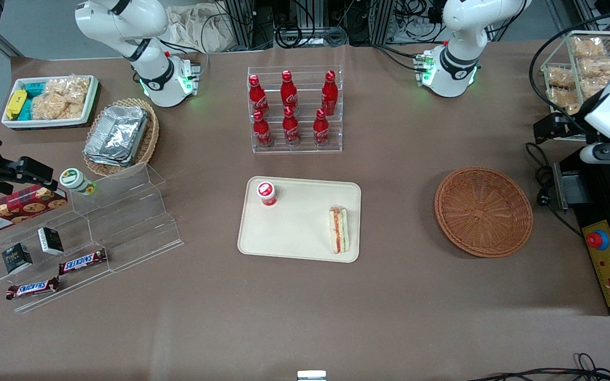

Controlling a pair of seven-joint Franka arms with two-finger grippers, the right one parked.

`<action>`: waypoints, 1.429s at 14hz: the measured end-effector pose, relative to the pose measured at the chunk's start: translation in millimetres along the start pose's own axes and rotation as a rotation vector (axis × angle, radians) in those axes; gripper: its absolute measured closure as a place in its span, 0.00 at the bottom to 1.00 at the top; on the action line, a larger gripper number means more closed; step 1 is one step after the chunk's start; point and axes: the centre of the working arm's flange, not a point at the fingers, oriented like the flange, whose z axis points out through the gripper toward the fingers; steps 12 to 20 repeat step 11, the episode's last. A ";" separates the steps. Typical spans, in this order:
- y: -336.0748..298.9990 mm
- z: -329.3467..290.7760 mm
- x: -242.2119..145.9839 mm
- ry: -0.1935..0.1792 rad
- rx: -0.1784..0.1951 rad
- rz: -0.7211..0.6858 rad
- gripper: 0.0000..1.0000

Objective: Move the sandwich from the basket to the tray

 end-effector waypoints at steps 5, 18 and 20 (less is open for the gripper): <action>-13.1 1.1 1.1 -0.001 -0.008 -0.020 0.00; -18.1 -22.4 -3.0 0.048 -0.006 -0.027 0.00; -18.1 -22.4 -3.0 0.048 -0.006 -0.027 0.00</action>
